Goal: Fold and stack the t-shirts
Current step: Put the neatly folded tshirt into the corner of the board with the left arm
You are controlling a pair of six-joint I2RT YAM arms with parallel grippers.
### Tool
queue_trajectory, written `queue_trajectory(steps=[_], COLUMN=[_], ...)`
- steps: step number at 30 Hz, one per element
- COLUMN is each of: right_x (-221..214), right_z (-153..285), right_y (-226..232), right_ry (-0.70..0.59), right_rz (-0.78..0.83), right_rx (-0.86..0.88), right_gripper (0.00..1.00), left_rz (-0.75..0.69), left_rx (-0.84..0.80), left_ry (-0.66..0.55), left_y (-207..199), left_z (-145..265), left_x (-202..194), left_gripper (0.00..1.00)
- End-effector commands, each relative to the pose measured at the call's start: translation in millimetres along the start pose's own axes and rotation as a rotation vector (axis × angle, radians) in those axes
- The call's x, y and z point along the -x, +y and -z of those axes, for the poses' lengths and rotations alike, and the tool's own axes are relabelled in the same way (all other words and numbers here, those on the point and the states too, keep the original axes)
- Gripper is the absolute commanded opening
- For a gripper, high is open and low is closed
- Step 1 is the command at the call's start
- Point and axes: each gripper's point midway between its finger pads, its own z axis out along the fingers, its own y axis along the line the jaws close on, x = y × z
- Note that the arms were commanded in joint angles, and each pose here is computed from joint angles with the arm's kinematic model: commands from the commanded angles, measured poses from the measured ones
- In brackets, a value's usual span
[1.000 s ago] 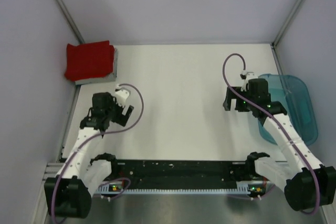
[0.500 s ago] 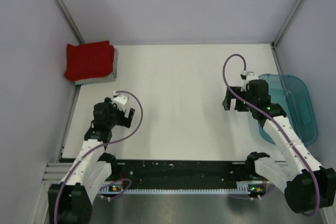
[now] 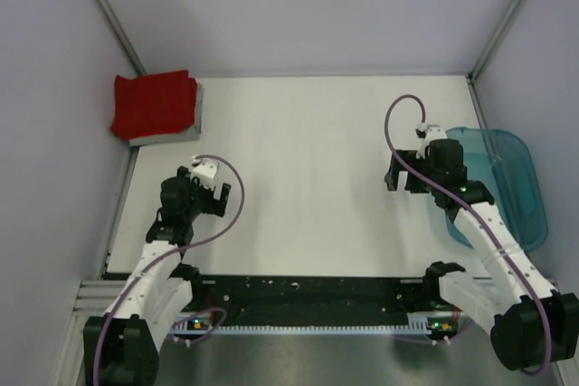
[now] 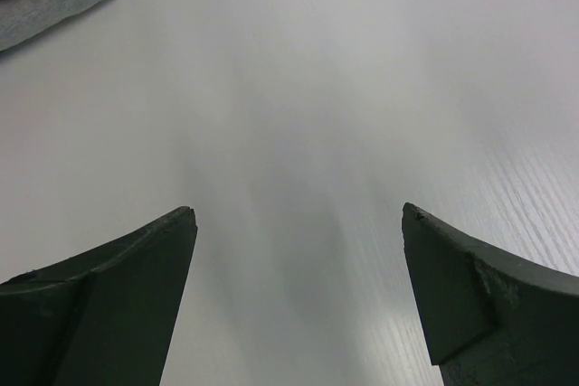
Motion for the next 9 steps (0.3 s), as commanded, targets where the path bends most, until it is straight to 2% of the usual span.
queue_trajectory(steps=[1,9], right_x=[12.5,13.1], right_z=[3.7,3.9], right_y=[-2.5,-2.5], right_ry=[-0.062,-0.065], right_rz=[-0.004,-0.003], right_rx=[-0.009,-0.01], right_gripper=[0.99,0.99], left_rz=[0.006,0.013], left_rx=[0.024,0.031], left_ry=[-0.05,-0.047], left_y=[6.6,7.6], left_z=[-1.2,-2.0], left_x=[16.5,15.4], left_gripper=[0.99,0.99])
